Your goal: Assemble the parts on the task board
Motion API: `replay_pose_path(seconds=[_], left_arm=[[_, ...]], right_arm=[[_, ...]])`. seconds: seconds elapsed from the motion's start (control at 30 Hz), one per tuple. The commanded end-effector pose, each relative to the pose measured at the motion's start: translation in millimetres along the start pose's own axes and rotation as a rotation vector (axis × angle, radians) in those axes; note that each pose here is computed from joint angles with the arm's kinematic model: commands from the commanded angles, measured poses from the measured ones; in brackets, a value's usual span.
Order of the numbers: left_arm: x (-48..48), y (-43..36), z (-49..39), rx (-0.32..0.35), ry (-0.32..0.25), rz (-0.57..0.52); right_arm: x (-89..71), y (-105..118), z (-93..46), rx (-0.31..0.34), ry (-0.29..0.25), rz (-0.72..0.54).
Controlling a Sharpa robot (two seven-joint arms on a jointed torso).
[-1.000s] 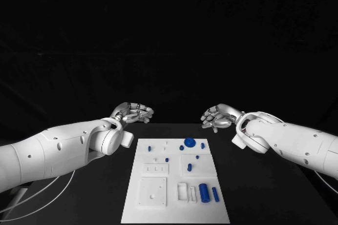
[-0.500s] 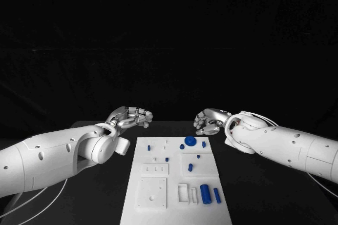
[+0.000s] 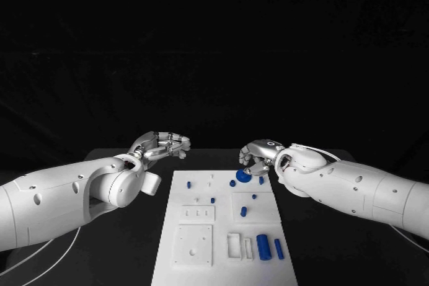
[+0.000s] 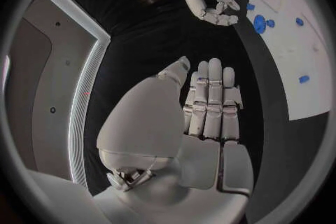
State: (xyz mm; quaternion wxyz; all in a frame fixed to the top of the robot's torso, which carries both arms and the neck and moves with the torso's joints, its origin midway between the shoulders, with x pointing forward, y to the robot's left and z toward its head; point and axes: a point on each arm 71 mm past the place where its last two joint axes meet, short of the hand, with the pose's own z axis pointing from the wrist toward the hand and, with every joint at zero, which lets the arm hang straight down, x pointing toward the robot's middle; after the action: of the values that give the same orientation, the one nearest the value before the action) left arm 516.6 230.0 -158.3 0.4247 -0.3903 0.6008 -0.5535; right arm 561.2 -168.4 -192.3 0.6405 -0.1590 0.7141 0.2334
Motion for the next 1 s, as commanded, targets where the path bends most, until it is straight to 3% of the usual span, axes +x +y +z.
replay_pose_path(seconds=[0.03,1.0], left_arm=[[2.0,-3.6,0.1,0.018,0.014,-0.012],[3.0,-8.0,-0.3,0.018,0.021,-0.019]], right_arm=[[0.7,2,1.7,-0.005,-0.008,-0.072],[13.4,23,10.3,-0.042,0.016,-0.133]])
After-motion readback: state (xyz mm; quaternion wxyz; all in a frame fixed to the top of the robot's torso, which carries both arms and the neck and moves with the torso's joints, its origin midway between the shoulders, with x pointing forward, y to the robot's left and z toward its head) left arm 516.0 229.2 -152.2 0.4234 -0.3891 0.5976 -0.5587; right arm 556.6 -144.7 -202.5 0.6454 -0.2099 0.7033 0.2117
